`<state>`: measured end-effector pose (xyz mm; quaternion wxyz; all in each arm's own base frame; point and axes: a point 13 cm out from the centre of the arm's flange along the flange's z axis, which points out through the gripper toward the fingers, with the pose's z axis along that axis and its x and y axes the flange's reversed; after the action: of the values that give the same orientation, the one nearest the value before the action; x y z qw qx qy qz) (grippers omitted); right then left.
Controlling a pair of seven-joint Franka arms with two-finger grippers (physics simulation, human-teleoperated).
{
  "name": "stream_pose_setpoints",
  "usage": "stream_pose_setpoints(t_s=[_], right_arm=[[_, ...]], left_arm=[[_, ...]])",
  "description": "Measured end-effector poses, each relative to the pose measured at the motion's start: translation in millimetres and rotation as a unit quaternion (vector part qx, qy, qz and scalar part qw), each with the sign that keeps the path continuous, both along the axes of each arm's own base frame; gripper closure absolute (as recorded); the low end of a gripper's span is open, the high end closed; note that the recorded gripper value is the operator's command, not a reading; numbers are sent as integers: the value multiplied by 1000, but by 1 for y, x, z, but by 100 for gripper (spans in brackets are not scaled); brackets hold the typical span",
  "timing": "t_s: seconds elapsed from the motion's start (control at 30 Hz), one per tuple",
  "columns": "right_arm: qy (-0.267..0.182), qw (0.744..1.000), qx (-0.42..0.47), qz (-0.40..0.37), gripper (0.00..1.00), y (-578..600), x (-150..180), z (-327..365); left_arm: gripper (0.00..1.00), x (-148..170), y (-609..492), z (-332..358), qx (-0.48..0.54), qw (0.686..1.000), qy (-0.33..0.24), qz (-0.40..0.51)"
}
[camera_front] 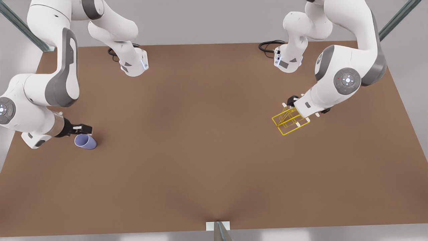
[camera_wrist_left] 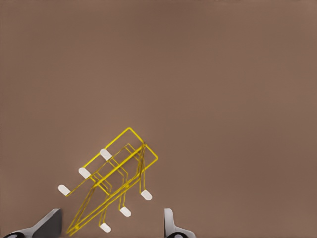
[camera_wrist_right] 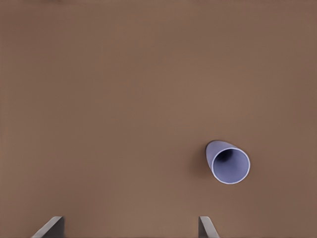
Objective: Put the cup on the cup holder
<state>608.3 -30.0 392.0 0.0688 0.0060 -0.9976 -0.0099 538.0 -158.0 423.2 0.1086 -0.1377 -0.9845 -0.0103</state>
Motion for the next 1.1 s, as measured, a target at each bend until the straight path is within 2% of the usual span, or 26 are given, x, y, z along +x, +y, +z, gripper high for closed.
stream_pose_setpoints(t_s=[0.13,0.3,0.63,0.87,1.1], right_arm=[[0,1000,5,-1,0,-1,-1,-26],[14,1000,8,2,0,2,-19,-83],[-11,999,-2,-40,0,-65,2,-138],[12,998,2,-55,0,-85,-18,-188],[13,998,1,-54,0,-98,-29,-221]], left_arm=[[0,6,-1,-2,0,1000,-2,1],[0,6,-2,0,-3,1000,-1,1],[0,5,-3,1,-3,1000,1,1],[0,4,-4,0,-4,1000,2,1],[0,3,-5,-2,-3,1000,7,0]])
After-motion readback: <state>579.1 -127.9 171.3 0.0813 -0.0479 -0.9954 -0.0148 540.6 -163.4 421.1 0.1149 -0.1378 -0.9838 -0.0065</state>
